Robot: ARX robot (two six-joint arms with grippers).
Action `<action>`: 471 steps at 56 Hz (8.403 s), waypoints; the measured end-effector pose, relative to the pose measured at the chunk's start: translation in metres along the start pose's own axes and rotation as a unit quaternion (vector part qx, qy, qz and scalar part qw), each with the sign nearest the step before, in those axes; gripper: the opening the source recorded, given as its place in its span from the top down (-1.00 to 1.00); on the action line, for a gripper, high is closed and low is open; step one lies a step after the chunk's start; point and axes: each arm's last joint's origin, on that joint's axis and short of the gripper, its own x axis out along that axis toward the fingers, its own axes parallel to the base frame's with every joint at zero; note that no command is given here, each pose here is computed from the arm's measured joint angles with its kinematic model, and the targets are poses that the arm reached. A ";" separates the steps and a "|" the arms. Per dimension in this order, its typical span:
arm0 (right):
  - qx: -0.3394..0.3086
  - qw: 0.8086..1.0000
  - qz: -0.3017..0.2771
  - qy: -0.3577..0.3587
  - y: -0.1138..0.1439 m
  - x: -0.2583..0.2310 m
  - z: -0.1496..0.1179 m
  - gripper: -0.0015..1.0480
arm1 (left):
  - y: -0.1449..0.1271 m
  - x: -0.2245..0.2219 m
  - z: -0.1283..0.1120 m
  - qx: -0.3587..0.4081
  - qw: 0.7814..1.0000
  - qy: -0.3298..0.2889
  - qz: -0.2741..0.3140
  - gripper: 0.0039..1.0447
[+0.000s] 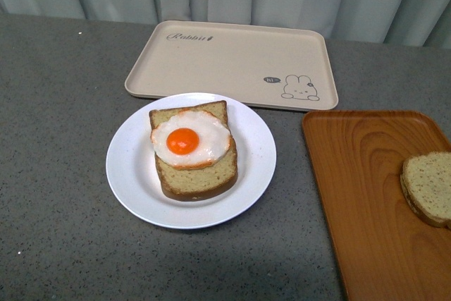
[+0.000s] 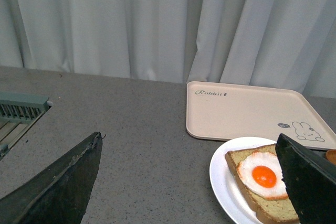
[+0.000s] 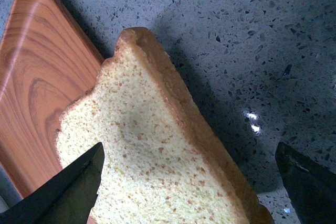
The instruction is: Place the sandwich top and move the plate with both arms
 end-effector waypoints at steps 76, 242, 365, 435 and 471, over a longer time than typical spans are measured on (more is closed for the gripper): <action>-0.090 0.984 0.145 -0.049 0.077 -0.057 0.004 0.96 | 0.000 0.000 0.000 0.000 1.000 0.000 0.000 -0.88; -0.380 0.782 0.097 -0.484 0.066 -0.138 -0.159 0.98 | 0.000 0.000 0.000 0.000 1.000 0.000 0.000 -0.88; -0.381 0.777 0.101 -0.490 0.044 -0.163 -0.189 -0.82 | 0.022 0.121 -0.047 -0.301 0.920 0.239 0.078 -0.88; -0.381 0.777 0.101 -0.490 0.044 -0.163 -0.189 -0.83 | -0.019 0.197 -0.135 -0.467 0.793 0.390 0.001 -0.88; -0.381 0.777 0.101 -0.490 0.044 -0.163 -0.189 -0.83 | -0.032 0.203 -0.145 -0.473 0.779 0.411 -0.011 -0.88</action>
